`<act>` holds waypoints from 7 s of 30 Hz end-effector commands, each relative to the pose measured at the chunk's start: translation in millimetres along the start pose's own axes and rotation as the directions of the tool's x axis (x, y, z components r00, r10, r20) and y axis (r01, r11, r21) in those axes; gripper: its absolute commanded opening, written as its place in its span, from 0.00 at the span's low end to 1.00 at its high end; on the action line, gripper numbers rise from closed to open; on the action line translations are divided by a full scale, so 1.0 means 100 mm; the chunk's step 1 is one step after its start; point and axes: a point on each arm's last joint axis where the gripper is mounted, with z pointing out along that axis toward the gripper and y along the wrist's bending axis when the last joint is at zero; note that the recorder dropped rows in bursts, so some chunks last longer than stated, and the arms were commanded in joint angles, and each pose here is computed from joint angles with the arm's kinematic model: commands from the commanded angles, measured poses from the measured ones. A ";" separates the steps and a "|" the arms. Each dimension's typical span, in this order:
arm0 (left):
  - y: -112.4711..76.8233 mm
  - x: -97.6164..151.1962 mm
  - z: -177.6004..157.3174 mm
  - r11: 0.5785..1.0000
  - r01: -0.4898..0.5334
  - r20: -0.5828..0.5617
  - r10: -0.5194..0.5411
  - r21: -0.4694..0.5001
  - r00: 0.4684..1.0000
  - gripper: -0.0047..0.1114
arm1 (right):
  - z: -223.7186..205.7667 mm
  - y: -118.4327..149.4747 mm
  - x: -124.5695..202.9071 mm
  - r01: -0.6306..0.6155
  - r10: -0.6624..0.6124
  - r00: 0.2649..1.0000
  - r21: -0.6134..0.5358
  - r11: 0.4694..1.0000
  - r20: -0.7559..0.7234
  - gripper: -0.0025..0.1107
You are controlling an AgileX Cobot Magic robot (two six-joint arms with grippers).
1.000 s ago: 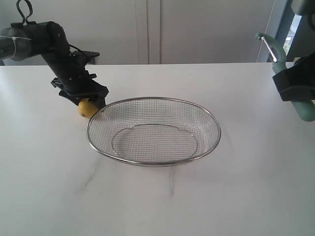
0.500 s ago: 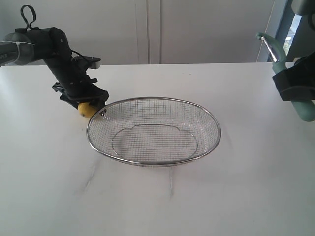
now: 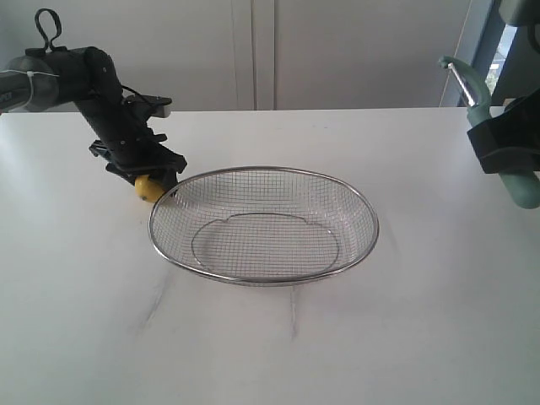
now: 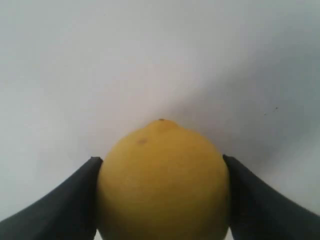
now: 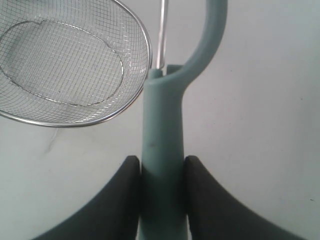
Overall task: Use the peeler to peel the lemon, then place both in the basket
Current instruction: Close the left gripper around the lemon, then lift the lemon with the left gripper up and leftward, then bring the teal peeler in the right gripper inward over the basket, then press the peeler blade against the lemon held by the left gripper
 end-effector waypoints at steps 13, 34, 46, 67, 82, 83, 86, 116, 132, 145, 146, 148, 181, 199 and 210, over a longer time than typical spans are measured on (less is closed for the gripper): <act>0.04 0.03 -0.26 0.993 -0.067 -0.068 0.061 -0.093 0.996 0.04 | -0.03 0.00 0.00 0.002 -0.002 1.000 0.002 1.000 0.013 0.02; -0.21 0.19 -1.31 0.994 -0.085 -0.123 0.076 -0.067 0.989 0.04 | -0.03 0.00 0.00 0.002 -0.002 1.000 0.002 1.000 0.013 0.02; -0.44 0.32 -1.76 0.993 -0.113 -0.028 0.114 0.027 0.993 0.04 | -0.03 0.00 0.00 0.002 -0.002 1.000 0.002 1.000 0.013 0.02; -1.04 1.33 -2.19 0.896 -0.339 0.249 0.272 0.285 0.929 0.04 | -0.03 0.00 0.00 0.002 -0.002 1.000 0.002 1.000 0.013 0.02; -1.29 2.14 -2.85 0.885 -0.463 0.497 0.380 0.050 0.780 0.04 | -0.03 0.00 0.00 0.002 -0.002 1.000 0.002 1.000 0.013 0.02; -1.30 2.16 -2.85 0.880 -0.473 0.500 0.392 0.041 0.772 0.04 | -0.03 0.00 0.00 0.002 -0.002 1.000 0.002 1.000 0.013 0.02; -1.27 2.16 -2.78 0.882 -0.471 0.500 0.395 0.028 0.770 0.04 | -0.03 0.00 0.00 0.002 -0.002 1.000 0.002 1.000 0.013 0.02; -1.13 1.94 -2.76 0.899 -0.389 0.671 0.416 -0.202 0.614 0.04 | -0.06 -0.03 -0.22 -0.019 0.012 0.968 0.027 0.999 0.250 0.02; -1.13 1.89 -2.34 0.846 -0.526 0.545 0.485 -0.092 0.684 0.04 | 0.25 -0.02 -0.26 -0.088 0.095 0.974 -0.046 0.995 0.206 0.02; -1.19 1.83 -2.25 0.855 -0.519 0.566 0.430 -0.005 0.703 0.04 | 0.94 0.32 -0.23 -0.088 0.087 0.996 -0.183 0.979 -0.011 0.02; -1.19 1.83 -2.25 0.855 -0.519 0.566 0.430 -0.005 0.703 0.04 | 0.98 0.37 -0.22 -0.077 0.073 0.997 -0.192 0.978 -0.027 0.02; -1.19 1.84 -2.25 0.854 -0.521 0.565 0.431 -0.002 0.704 0.04 | 1.06 0.47 -0.21 -0.053 0.043 0.998 -0.210 0.976 -0.052 0.02; -1.20 1.82 -2.26 0.863 -0.504 0.587 0.399 0.018 0.704 0.04 | 1.42 1.27 -0.09 0.090 -0.172 0.983 -0.633 0.769 -0.069 0.02; -1.42 1.83 -2.21 0.789 -0.613 0.633 0.459 0.031 0.623 0.04 | 1.27 1.45 -0.21 0.123 -0.146 0.988 -0.779 0.615 0.041 0.02; -1.47 1.82 -2.15 0.757 -0.646 0.573 0.572 -0.094 0.587 0.04 | 1.39 1.50 -0.18 0.047 -0.112 0.993 -0.813 0.581 -0.023 0.02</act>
